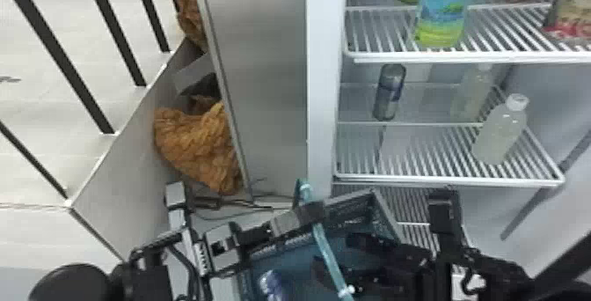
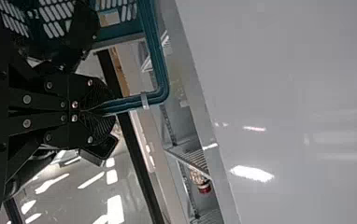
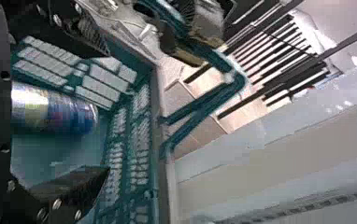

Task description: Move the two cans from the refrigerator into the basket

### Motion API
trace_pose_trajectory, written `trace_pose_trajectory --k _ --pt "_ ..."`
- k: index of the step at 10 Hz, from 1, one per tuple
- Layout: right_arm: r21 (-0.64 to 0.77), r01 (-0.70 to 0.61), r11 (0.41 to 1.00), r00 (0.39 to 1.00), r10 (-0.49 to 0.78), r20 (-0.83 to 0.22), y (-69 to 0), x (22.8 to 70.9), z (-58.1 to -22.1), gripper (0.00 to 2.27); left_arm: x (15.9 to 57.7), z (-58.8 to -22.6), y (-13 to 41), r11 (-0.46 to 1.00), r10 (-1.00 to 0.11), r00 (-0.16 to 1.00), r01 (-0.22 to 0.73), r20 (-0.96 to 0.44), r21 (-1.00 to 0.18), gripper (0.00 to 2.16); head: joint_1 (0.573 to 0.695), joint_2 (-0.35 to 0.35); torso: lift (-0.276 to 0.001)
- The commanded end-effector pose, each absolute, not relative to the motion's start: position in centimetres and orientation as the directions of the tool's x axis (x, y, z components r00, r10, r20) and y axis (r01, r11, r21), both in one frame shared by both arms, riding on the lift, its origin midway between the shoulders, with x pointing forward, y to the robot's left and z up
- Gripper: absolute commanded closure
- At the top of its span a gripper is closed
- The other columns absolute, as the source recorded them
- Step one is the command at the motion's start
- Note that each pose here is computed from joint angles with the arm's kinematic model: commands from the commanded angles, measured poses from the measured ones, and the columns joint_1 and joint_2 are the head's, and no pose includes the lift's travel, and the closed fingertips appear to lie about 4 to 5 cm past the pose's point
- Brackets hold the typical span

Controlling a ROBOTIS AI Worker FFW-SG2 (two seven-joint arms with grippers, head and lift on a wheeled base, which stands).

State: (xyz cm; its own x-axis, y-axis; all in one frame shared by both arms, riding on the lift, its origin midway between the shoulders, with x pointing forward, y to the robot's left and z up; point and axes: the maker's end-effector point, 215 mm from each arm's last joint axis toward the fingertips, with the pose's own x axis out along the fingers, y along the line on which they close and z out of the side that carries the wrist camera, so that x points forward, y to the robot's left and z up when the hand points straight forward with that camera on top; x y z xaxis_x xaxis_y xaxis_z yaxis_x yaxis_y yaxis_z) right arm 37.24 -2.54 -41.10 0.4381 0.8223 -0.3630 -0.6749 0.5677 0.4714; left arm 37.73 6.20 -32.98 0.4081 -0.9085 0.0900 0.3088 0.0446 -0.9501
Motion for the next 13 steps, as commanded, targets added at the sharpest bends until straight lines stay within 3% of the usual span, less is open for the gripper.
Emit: trace_pose_trajectory --k 1,7,13 --pt "0.417 -0.681 0.602 0.512 0.799 -0.315 -4.1 39.2 -39.0 0.12 37.8 -33.0 6.3 0.045 -0.908 0.410 0.308 0.090 -0.950 1.21 0.695 0.062 -0.219" --pt "0.229 -0.542 0.809 0.808 0.576 -0.124 -13.6 43.9 -31.6 0.11 37.5 -33.1 6.2 0.044 -0.910 0.404 0.304 0.087 -0.952 1.21 0.695 -0.057 -0.219" --pt "0.155 -0.387 0.909 0.917 0.397 -0.036 -19.7 45.9 -29.6 0.12 37.4 -33.2 6.4 0.046 -0.909 0.408 0.301 0.085 -0.952 1.21 0.695 -0.164 -0.219"
